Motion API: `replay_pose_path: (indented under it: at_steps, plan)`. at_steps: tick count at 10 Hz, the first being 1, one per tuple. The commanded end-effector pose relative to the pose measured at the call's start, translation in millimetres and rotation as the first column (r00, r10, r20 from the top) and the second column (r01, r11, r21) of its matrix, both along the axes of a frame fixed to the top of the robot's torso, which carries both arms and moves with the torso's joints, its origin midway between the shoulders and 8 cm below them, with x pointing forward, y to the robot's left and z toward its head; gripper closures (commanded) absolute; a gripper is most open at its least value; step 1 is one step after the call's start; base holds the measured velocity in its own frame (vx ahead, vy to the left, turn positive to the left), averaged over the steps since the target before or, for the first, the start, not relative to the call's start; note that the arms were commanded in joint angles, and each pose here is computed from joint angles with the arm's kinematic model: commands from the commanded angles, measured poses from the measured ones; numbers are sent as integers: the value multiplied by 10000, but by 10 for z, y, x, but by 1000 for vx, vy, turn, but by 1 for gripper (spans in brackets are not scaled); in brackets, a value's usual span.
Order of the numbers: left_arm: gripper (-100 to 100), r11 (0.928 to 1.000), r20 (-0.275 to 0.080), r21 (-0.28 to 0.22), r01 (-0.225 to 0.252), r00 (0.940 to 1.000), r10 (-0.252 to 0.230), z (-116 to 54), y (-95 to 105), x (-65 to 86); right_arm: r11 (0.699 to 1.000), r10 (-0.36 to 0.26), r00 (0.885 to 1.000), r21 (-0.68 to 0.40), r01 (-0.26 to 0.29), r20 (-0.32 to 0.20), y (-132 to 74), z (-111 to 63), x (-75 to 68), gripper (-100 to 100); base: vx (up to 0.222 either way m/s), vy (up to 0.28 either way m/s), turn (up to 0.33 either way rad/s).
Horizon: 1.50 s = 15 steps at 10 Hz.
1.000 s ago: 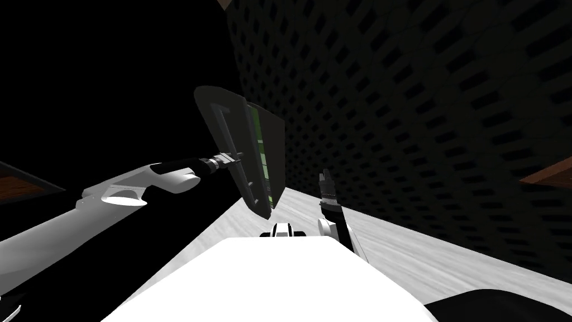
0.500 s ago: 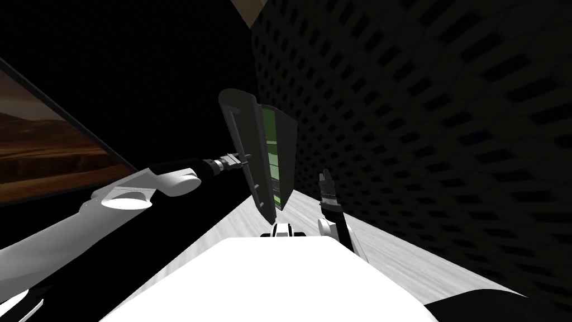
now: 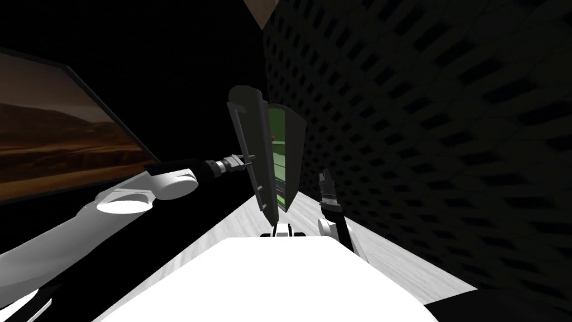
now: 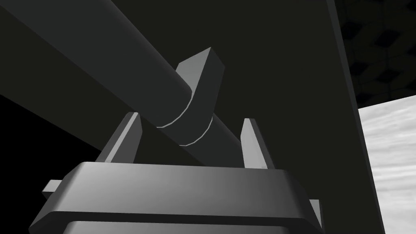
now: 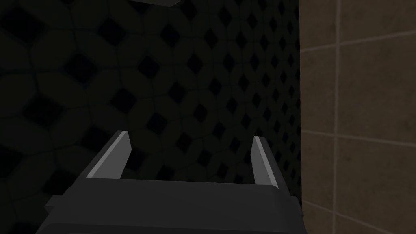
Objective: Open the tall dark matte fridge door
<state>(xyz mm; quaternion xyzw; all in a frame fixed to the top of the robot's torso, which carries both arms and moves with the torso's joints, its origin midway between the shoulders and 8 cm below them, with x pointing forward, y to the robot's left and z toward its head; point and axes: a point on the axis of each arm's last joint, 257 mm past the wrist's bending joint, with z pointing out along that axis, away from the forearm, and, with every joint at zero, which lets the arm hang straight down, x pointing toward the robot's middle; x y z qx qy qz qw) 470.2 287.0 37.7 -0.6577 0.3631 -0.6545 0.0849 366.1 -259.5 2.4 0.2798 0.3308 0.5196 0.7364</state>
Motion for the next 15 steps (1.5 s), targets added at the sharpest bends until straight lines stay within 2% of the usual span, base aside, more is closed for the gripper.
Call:
replay_pose_path:
  at_steps: [1, 2, 3, 5, 6, 7, 8, 11, 12, 13, 14, 15]
  plan:
    - [100, 9994, -120, 89, 326, 9994, -325, -47, -52, -18, 10000, 2, 10000, 2, -2, 1, 1, 0, 1, 0, 21, 14, 34]
    - [100, 9938, -62, -32, 1109, 9938, -1110, -15, -389, -185, 10000, 3, 10000, 3, -3, 2, 1, 1, 1, 0, 119, 121, 404]
    - [100, 9911, -62, -14, 1334, 9910, -1334, -13, -450, -221, 10000, -2, 10000, -1, 2, -2, -1, -1, 0, 0, 147, 145, 475]
    - [100, 9854, -99, -25, 1700, 9854, -1700, -20, -532, -270, 10000, 3, 10000, 1, -3, 1, 1, 1, 1, 0, 33, 31, 20]
    - [100, 9851, -51, 98, 1718, 9851, -1718, -20, -532, -270, 10000, 4, 10000, 3, -4, 3, 2, 1, 1, 0, -11, -9, -28]
    - [100, 9684, 39, 2, 2494, 9684, -2494, 17, -837, -463, 10000, 4, 10000, 3, -4, 3, 2, 1, 1, 0, 130, 82, 371]
    - [100, 9641, 75, 19, 2654, 9641, -2654, 32, -895, -506, 10000, -1, 10000, 0, 1, -1, 0, 0, 0, 0, 139, 88, 428]
    - [100, 9500, 103, 66, 3122, 9500, -3122, 34, -992, -581, 10000, 4, 10000, 3, -4, 3, 2, 1, 1, 0, -7, 5, 30]
    - [100, 9235, 219, -10, 3836, 9233, -3835, 73, -1250, -788, 10000, 4, 10000, 3, -4, 3, 2, 1, 1, 0, -15, 25, 288]
    - [100, 9093, 295, 64, 4160, 9089, -4160, 91, -1333, -867, 10000, 1, 10000, 0, -1, 1, 0, 0, 1, 0, -16, 38, 395]
    - [100, 8922, 413, 218, 4511, 8912, -4517, 111, -1417, -953, 10000, 1, 10000, 1, -1, 2, 0, 1, 1, 0, -6, 29, 210]
    - [100, 8922, 413, 218, 4511, 8912, -4517, 111, -1417, -953, 10000, 2, 10000, 0, -2, 2, 1, 1, 1, 0, -6, 39, 45]
